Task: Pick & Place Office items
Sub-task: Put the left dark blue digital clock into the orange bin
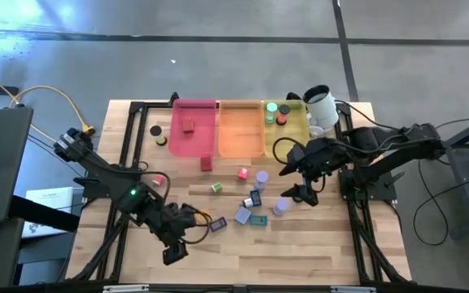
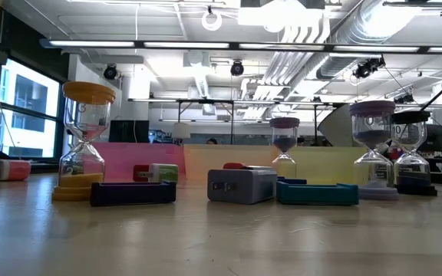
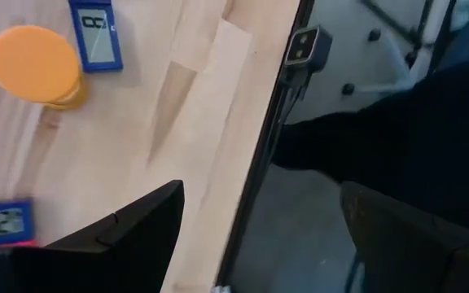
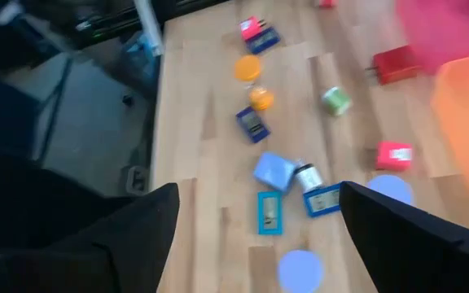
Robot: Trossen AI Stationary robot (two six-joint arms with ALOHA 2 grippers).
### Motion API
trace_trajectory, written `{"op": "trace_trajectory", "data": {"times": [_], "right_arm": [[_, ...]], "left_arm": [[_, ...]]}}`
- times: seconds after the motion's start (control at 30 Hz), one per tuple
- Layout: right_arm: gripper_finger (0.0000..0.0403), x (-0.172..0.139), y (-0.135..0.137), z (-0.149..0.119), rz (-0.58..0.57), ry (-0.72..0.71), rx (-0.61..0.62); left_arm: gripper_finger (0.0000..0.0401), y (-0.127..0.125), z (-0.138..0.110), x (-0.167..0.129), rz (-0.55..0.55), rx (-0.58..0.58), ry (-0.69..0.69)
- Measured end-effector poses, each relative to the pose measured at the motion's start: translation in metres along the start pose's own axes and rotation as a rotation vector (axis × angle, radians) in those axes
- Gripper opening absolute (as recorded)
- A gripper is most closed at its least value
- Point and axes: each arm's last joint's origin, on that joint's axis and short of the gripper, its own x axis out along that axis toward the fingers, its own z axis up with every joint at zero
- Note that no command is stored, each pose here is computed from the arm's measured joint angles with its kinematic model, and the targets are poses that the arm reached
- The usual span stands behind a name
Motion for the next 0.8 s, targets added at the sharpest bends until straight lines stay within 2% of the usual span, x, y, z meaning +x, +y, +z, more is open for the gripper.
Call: {"op": "trace_trajectory", "data": {"times": [0.13, 0.37, 0.47, 0.6, 0.73, 0.8], "right_arm": [[0.0322, 0.0, -0.001, 0.001, -0.04, -0.018, 0.013], [0.0322, 0.0, -0.001, 0.001, -0.043, -0.02, 0.013], [0.0321, 0.0, -0.001, 0.001, -0.043, -0.02, 0.015], [0.032, 0.0, -0.001, 0.001, -0.04, -0.019, 0.033], [0.032, 0.0, -0.001, 0.001, -0.04, -0.019, 0.038], [0.032, 0.0, -0.001, 0.001, -0.04, -0.019, 0.039]], "left_arm": [[0.0322, -0.001, -0.001, 0.001, -0.008, -0.022, 0.002], [0.0317, 0.012, -0.004, -0.004, 0.104, 0.063, 0.057], [0.0317, 0.018, -0.004, -0.006, 0.147, -0.07, 0.085], [0.0316, 0.021, -0.005, -0.01, 0.144, -0.166, 0.141], [0.0316, 0.031, -0.006, -0.019, 0.259, -0.246, 0.044], [0.0316, 0.041, -0.01, -0.025, 0.386, -0.273, -0.001]]}}
